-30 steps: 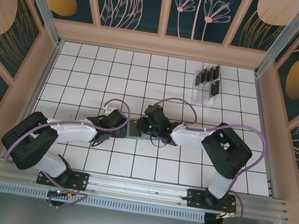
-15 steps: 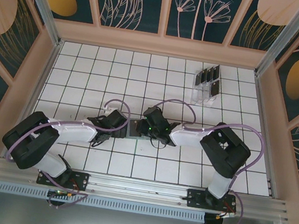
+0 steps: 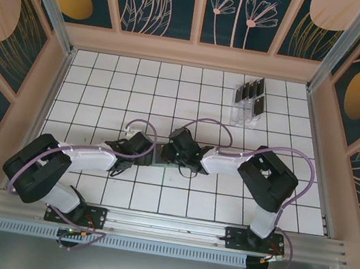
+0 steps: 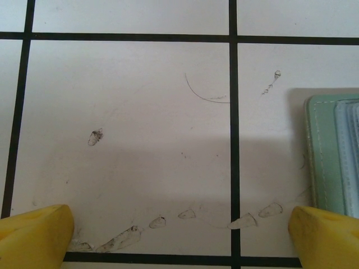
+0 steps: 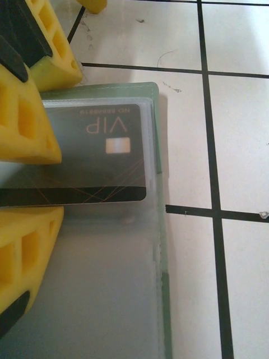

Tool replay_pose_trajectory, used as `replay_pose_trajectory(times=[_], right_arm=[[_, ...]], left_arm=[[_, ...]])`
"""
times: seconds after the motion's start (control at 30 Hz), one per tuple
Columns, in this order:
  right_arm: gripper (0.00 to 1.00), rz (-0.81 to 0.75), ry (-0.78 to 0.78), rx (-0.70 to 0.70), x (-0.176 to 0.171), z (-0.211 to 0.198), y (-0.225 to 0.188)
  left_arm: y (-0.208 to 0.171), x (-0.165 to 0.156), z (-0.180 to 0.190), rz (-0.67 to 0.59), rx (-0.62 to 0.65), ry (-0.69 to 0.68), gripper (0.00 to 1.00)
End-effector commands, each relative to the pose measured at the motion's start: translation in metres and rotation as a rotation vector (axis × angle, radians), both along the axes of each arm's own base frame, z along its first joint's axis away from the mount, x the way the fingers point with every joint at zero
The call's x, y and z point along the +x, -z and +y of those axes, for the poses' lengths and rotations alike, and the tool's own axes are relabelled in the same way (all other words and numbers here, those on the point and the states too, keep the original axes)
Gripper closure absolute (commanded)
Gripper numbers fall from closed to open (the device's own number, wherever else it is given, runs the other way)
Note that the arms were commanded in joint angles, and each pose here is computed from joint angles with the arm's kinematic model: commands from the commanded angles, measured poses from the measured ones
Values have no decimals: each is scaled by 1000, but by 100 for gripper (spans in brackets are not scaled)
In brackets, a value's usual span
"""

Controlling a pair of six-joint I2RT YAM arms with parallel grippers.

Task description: Put the credit cards into the card holder

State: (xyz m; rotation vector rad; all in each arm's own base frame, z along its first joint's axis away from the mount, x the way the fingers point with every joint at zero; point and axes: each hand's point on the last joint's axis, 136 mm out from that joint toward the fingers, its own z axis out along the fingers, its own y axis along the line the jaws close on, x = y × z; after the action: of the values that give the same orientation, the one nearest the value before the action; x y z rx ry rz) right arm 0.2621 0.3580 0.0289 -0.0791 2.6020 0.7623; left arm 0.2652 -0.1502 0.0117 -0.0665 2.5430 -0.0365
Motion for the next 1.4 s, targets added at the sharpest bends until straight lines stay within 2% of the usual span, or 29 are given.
replay_pose_trajectory(times=[0.0, 0.2, 0.67, 0.87, 1.0, 1.2, 1.37], right_arm=[[64, -6, -30, -18, -4, 8, -2], [57, -38, -24, -54, 0, 3, -12], [55, -31, -82, -92, -11, 19, -7], [54, -21, -102, -83, -12, 25, -5], [54, -43, -99, -58, -11, 24, -20], [54, -129, -43, -13, -2, 4, -65], [53, -175, 62, -76, 4, -45, -74]], left_arm=[[9, -5, 1, 28, -6, 8, 1], [-7, -2, 0, -3, -24, -3, 1], [-52, 8, 10, -122, -68, -90, 1], [-57, 11, 3, -126, -85, -79, 1], [-61, 12, 1, -131, -105, -80, 1], [-61, 13, -8, -123, -143, -43, 1], [-55, 13, -24, -112, -210, 12, 1]])
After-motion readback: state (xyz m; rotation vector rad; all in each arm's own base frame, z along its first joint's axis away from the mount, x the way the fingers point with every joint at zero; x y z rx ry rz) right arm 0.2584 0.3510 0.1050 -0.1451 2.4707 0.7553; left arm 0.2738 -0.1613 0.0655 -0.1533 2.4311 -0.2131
